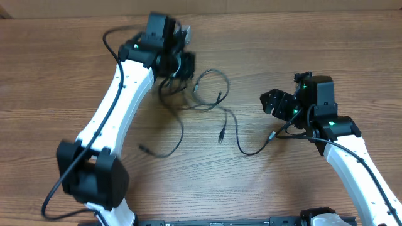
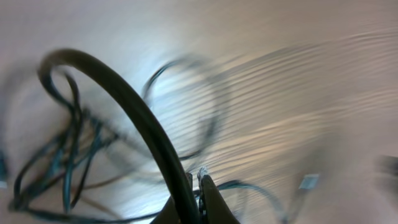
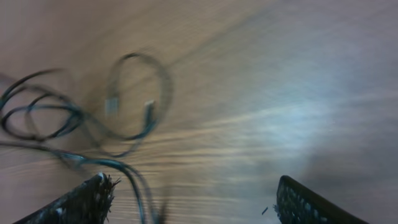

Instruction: Untangle cables

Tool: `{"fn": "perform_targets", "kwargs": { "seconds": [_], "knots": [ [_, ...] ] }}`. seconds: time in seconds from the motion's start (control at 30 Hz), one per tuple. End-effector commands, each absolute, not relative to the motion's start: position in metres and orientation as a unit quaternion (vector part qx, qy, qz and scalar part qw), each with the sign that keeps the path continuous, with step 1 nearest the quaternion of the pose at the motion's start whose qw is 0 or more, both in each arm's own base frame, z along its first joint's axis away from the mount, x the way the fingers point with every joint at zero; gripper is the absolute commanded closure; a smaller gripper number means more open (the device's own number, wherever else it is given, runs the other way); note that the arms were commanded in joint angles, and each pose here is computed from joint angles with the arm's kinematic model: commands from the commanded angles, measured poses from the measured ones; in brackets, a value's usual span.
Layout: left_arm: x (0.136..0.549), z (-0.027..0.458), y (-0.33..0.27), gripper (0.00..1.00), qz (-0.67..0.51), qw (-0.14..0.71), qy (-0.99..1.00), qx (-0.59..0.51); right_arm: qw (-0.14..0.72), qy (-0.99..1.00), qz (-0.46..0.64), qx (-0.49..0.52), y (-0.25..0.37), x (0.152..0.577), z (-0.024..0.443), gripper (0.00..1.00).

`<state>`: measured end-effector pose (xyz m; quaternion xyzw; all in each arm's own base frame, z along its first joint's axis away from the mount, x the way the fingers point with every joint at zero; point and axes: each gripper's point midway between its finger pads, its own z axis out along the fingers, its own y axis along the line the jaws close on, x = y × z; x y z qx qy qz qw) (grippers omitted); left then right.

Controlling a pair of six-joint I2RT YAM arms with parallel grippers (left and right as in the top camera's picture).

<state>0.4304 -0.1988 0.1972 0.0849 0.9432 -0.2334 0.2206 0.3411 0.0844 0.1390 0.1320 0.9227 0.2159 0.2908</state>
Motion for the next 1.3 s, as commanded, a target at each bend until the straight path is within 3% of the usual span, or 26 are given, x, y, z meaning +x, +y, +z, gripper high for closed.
{"fn": "perform_targets", "kwargs": {
  "seconds": [0.0, 0.17, 0.37, 0.7, 0.9, 1.27],
  "knots": [
    [0.406, 0.306, -0.244, 0.96, -0.310, 0.316, 0.878, 0.184, 0.325, 0.897, 0.300, 0.026, 0.120, 0.345, 0.178, 0.18],
    [0.401, 0.301, -0.247, 0.96, -0.265, 0.322, 0.891, 0.182, 0.346, 0.857, 0.375, -0.071, 0.150, 0.340, 0.206, 0.17],
    [0.392, 0.279, -0.259, 0.96, -0.265, 0.281, 0.906, 0.174, 0.354, 0.848, 0.386, -0.082, 0.153, 0.340, 0.212, 0.16],
    [0.382, 0.308, -0.307, 0.96, -0.332, 0.318, 0.854, 0.242, 0.355, 0.818, 0.426, -0.150, 0.169, 0.327, 0.225, 0.14],
    [0.381, 0.309, -0.312, 0.96, -0.343, 0.308, 0.862, 0.209, 0.383, 0.801, 0.428, -0.168, 0.172, 0.333, 0.237, 0.08],
    [0.372, 0.307, -0.316, 0.96, -0.398, 0.228, 0.886, 0.070, 0.450, 0.758, 0.425, -0.205, 0.178, 0.344, 0.267, 0.07]
  ]
}}
